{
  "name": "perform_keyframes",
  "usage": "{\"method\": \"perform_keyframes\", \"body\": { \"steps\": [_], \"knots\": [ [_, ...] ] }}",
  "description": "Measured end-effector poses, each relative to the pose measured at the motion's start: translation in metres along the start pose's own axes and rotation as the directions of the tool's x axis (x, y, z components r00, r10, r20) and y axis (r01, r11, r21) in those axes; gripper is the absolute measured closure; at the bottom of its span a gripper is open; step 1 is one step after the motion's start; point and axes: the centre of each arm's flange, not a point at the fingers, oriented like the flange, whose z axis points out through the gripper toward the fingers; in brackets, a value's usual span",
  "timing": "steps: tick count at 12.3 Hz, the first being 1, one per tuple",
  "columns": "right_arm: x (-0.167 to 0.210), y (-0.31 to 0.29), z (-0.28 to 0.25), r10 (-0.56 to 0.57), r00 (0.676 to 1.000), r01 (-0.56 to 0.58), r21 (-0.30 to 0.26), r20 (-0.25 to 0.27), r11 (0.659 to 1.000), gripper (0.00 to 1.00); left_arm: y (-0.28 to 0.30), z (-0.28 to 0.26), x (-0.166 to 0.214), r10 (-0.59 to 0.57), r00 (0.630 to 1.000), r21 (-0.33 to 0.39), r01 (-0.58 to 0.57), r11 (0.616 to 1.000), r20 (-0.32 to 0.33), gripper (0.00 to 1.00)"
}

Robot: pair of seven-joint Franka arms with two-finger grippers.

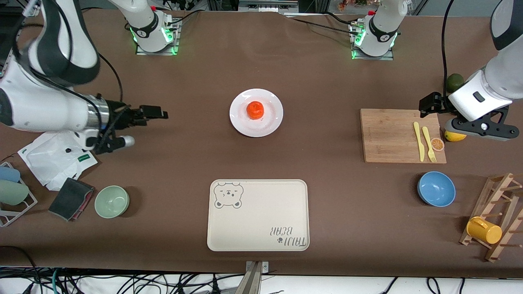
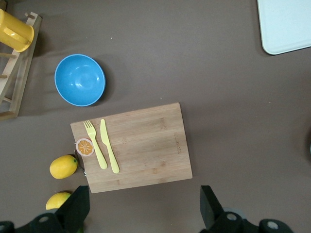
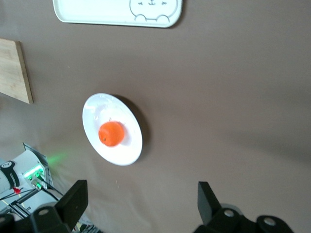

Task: Place orange and plate with both arms
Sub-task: 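Reach the right gripper to the plate rim and grip it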

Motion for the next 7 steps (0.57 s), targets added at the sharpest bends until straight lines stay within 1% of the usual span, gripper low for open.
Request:
{"method": "perform_keyframes", "body": {
  "steps": [1, 3, 4, 5, 7],
  "knots": [
    [0.003, 0.006, 0.025, -0.011, 1.0, 0.011, 0.038, -0.012, 0.999, 0.0, 0.002, -0.001, 0.0, 0.006, 1.0, 0.003, -0.006, 1.0, -0.003, 0.0],
    [-0.001, 0.02, 0.064, -0.006, 1.0, 0.008, 0.111, -0.019, 0.994, 0.0, 0.01, -0.006, 0.001, 0.063, 0.998, 0.029, -0.063, 0.998, -0.01, 0.0],
    [-0.003, 0.025, 0.077, -0.009, 1.0, 0.012, 0.126, -0.027, 0.992, 0.0, 0.011, -0.008, 0.001, 0.085, 0.996, 0.031, -0.085, 0.996, -0.012, 0.0],
    [-0.004, 0.03, 0.089, -0.016, 0.999, 0.023, 0.148, -0.043, 0.989, 0.0, 0.007, -0.008, 0.0, 0.088, 0.996, 0.029, -0.088, 0.996, -0.012, 0.0],
    [-0.013, 0.039, 0.12, -0.018, 0.998, 0.033, 0.233, -0.068, 0.972, 0.0, -0.006, -0.005, 0.0, 0.067, 0.998, 0.021, -0.067, 0.998, -0.008, 0.0]
  ]
}}
